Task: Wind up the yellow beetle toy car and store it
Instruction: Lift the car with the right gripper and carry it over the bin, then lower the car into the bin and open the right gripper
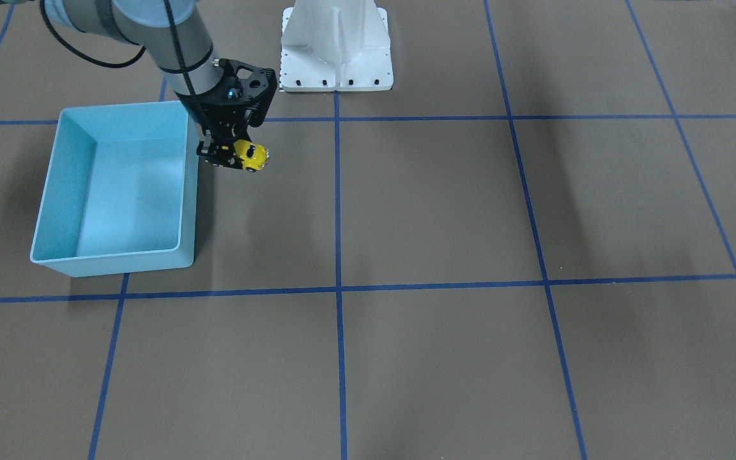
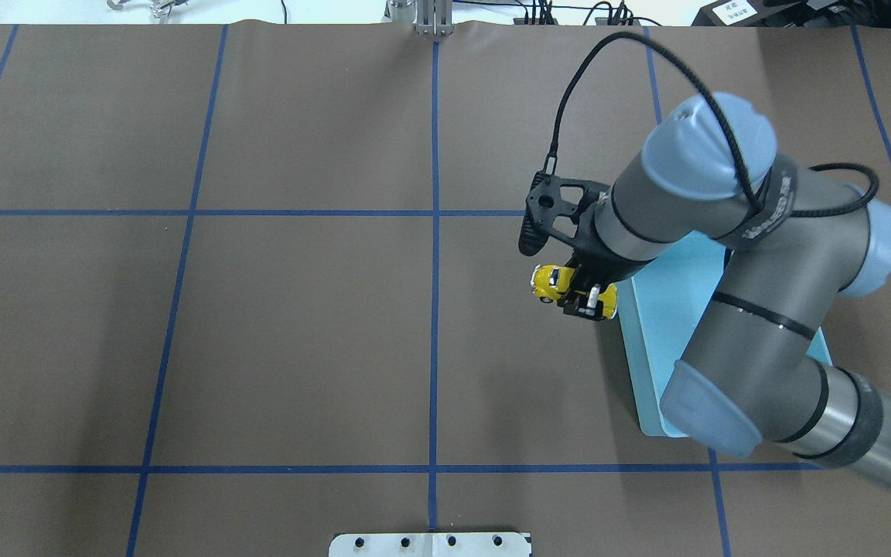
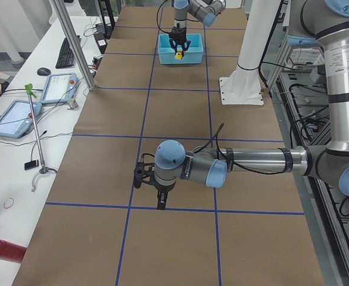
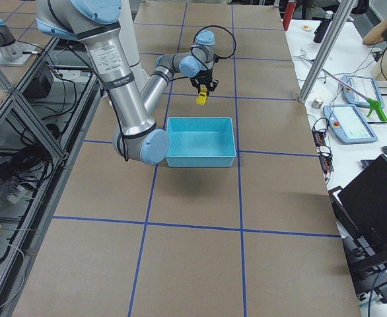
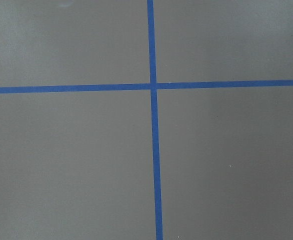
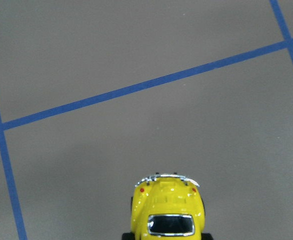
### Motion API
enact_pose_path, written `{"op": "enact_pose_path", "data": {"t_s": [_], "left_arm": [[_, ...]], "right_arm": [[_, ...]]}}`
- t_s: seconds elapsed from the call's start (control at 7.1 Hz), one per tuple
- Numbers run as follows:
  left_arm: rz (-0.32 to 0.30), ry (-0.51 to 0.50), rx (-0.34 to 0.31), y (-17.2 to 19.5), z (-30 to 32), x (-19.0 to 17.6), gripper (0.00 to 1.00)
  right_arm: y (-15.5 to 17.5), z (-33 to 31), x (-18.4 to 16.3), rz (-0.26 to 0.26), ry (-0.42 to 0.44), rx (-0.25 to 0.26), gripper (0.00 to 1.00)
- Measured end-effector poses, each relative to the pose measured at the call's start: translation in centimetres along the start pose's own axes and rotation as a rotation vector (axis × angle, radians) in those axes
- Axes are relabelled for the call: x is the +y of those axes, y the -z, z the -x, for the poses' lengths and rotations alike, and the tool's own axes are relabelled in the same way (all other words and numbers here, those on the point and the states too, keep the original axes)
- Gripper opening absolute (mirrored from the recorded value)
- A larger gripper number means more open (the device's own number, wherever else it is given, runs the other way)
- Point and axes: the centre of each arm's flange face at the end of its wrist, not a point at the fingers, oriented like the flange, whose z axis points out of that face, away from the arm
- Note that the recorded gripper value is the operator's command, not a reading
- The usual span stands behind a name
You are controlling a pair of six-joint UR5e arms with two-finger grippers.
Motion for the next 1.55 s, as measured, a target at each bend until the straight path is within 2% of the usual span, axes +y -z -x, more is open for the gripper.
{"op": "enact_pose_path", "data": {"t_s": [0.14, 0.42, 0.56, 0.85, 1.27, 1.41, 1.55], "left_arm": [[0.000, 0.000, 0.000, 0.0, 0.0, 0.0, 1.00], [0.000, 0.000, 0.000, 0.0, 0.0, 0.0, 1.00], [0.000, 0.000, 0.000, 0.0, 0.0, 0.0, 1.00], [0.000, 0.000, 0.000, 0.0, 0.0, 0.0, 1.00], [0.001, 0.001, 0.000, -0.1, 0.1, 0.0, 1.00], [0.002, 0.002, 0.000, -0.1, 0.1, 0.1, 1.00], [0.002, 0.002, 0.000, -0.1, 0.1, 0.1, 1.00]], "right_arm": [[2.2, -2.1, 2.8, 0.021, 0.066, 0.007, 0.00], [2.7, -3.2, 10.3, 0.070, 0.173, 0.011, 0.00], [1.6, -2.7, 13.3, 0.085, 0.198, 0.009, 0.00], [-2.6, -1.5, 17.1, 0.104, 0.238, 0.007, 0.00], [-10.0, -0.9, 19.5, 0.102, 0.260, -0.007, 0.00], [-11.5, -0.6, 19.9, 0.113, 0.259, -0.015, 0.90], [-12.2, -0.3, 20.1, 0.120, 0.255, -0.021, 1.00]]}}
